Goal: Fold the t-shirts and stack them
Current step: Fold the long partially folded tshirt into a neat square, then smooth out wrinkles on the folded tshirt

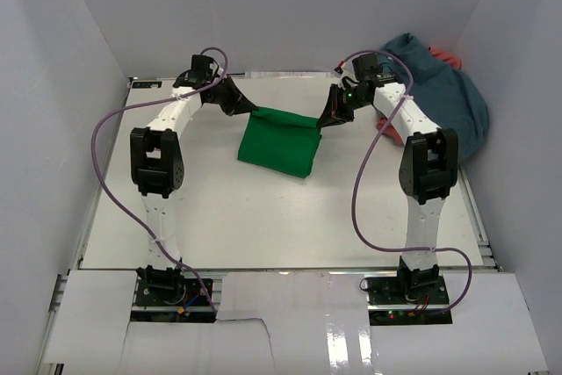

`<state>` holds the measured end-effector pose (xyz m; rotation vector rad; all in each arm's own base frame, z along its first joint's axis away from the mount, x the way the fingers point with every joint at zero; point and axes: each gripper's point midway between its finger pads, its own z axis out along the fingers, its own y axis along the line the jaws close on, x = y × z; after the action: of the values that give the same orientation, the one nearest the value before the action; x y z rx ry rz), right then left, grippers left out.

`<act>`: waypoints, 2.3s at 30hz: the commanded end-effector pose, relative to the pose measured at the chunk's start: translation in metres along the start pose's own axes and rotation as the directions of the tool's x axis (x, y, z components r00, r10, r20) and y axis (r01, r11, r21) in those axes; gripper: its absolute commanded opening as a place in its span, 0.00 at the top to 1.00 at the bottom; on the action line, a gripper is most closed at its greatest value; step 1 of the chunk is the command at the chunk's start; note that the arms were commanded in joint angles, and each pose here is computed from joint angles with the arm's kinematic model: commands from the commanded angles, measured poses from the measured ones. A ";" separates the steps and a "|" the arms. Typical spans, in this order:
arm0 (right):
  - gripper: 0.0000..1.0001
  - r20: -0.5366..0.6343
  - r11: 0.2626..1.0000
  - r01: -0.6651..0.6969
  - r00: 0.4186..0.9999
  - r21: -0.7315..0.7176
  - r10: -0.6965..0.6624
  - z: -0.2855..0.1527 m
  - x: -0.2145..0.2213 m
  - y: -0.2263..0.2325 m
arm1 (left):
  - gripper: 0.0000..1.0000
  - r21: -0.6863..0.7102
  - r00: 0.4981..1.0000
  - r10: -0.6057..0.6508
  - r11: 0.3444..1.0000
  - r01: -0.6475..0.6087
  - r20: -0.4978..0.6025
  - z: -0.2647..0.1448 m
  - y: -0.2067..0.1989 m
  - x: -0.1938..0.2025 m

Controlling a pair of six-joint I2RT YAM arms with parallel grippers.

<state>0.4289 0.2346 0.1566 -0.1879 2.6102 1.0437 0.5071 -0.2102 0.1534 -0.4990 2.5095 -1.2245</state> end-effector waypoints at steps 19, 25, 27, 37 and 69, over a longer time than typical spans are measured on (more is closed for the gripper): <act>0.90 0.017 0.999 -0.036 0.999 0.000 0.036 0.048 -0.015 -0.048 | 0.85 0.015 0.998 0.051 0.999 -0.050 -0.021 0.064 0.018 -0.008; 0.87 0.055 0.999 -0.053 0.997 -0.007 0.053 0.057 -0.025 -0.059 | 0.75 0.021 0.997 0.063 0.998 -0.063 0.034 0.069 0.014 -0.015; 0.87 0.073 0.998 -0.055 0.996 -0.003 0.055 0.060 -0.029 -0.063 | 0.75 0.037 0.997 0.062 0.997 -0.064 0.044 0.069 0.010 -0.018; 0.60 0.152 0.997 -0.070 0.986 -0.023 0.073 0.062 -0.049 -0.076 | 0.67 0.062 0.993 0.065 0.996 -0.071 0.094 0.063 -0.010 -0.031; 0.48 0.234 0.983 0.085 0.971 -0.162 -0.045 0.042 -0.027 -0.015 | 0.63 0.273 0.863 0.503 0.825 -0.495 0.046 0.051 -0.042 0.002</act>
<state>0.4662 0.2373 0.1162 -0.1154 2.3394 1.1518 0.5330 -0.2555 0.1107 0.0455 2.3492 -1.3149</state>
